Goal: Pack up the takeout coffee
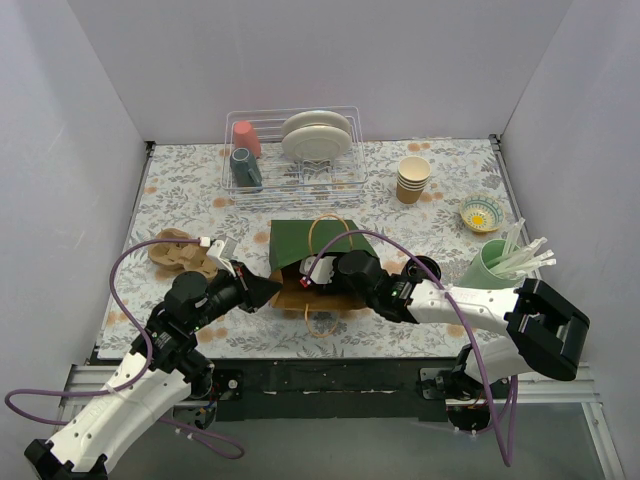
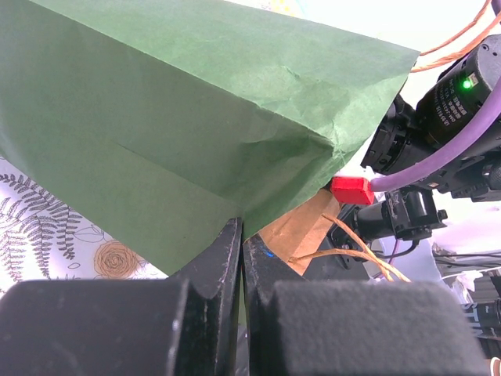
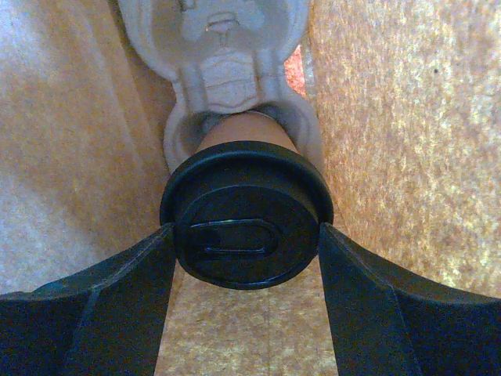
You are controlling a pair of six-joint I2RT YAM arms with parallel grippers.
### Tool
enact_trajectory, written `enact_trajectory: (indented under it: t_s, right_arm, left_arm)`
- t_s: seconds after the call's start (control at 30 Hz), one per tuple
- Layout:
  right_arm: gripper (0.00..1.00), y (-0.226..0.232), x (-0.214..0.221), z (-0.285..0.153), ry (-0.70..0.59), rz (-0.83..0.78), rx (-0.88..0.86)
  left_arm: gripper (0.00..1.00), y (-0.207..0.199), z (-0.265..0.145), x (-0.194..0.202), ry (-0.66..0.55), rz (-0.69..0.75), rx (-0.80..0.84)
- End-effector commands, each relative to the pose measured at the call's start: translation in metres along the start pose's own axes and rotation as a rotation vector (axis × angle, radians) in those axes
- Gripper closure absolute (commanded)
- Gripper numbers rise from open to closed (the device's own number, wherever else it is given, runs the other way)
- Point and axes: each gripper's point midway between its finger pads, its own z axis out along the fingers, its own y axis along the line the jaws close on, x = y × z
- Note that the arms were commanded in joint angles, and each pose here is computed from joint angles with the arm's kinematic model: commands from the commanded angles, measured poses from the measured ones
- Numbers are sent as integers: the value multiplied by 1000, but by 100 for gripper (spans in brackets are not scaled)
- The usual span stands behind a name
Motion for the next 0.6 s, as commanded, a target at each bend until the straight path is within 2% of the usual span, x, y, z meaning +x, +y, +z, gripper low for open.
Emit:
enact_trajectory:
  t_s: [0.0,0.13,0.2,0.37,0.57]
  right_arm:
    - [32,-5,4,-1,26,29,-7]
    - [28,-4,-2,-3,7,31,-35]
    - [21,-2,-4,-4,-3,30,-53]
    - [13,-3,-10,-6,-15,36,-71]
    - [10,-5,-13,-9,-18,32,-85]
  left_arm:
    - [100,-5,-1,-5,-11,-2,16]
    - [100,-5,0,-7,-12,2,10]
    - [100,-5,1,-8,-13,5,6]
    - [100,-3,1,-8,-15,-22,-9]
    - [100,-2,1,-11,-20,-13,-21]
